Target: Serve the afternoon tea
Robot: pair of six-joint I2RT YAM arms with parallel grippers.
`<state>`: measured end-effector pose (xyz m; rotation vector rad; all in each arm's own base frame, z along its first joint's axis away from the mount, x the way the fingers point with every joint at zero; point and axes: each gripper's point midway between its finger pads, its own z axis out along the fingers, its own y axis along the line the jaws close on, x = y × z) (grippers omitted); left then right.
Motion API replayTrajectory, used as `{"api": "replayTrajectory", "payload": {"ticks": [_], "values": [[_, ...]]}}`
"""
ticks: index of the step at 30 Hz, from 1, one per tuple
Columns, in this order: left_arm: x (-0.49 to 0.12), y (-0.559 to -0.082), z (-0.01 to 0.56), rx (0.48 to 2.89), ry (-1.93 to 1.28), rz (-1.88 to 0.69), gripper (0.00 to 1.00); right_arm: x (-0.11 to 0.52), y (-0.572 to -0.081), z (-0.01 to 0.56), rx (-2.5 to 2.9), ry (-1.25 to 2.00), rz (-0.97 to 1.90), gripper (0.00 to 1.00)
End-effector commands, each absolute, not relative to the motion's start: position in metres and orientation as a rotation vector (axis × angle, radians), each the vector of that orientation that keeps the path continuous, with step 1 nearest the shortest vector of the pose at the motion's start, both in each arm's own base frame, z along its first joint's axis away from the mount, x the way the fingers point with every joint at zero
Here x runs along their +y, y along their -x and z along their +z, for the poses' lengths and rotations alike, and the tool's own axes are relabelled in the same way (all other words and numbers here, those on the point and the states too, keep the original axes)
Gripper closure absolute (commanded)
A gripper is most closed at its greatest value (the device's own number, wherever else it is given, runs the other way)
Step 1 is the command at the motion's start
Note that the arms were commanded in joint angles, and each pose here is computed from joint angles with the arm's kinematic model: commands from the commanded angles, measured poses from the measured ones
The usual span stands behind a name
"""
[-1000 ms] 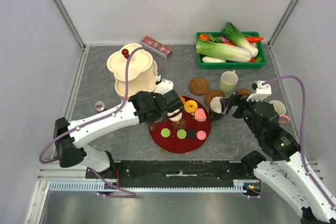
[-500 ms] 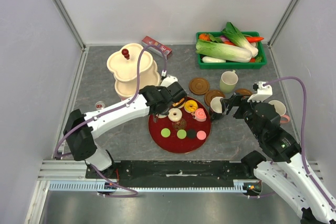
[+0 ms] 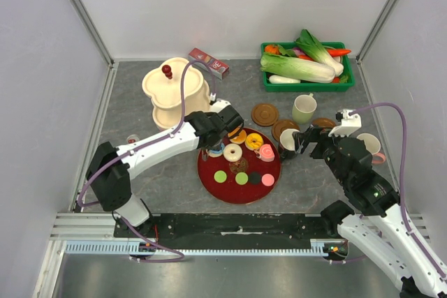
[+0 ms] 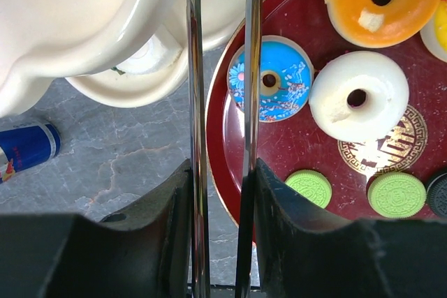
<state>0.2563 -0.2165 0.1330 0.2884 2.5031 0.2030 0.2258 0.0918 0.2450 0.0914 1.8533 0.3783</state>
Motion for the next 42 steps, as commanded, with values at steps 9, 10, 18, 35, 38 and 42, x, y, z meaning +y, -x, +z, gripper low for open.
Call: {"api": "replayTrajectory", "payload": {"ticks": [9, 10, 18, 35, 38, 42], "values": [[-0.206, -0.253, 0.133, 2.510, -0.200, 0.168, 0.68, 0.094, -0.226, 0.252, 1.822, -0.084, 0.404, 0.02], [-0.202, -0.251, 0.132, 2.514, -0.190, 0.185, 0.68, 0.094, -0.225, 0.251, 1.823, -0.085, 0.402, 0.02], [-0.190, -0.247, 0.141, 2.512, -0.110, 0.208, 0.62, 0.091, -0.225, 0.253, 1.811, -0.101, 0.398, 0.02], [-0.188, -0.244, 0.151, 2.513, -0.095, 0.195, 0.48, 0.089, -0.225, 0.256, 1.798, -0.115, 0.397, 0.02], [-0.188, -0.245, 0.152, 2.511, -0.097, 0.192, 0.48, 0.089, -0.225, 0.256, 1.798, -0.115, 0.395, 0.02], [-0.189, -0.245, 0.154, 2.510, -0.108, 0.187, 0.46, 0.089, -0.224, 0.255, 1.801, -0.115, 0.394, 0.02]]}}
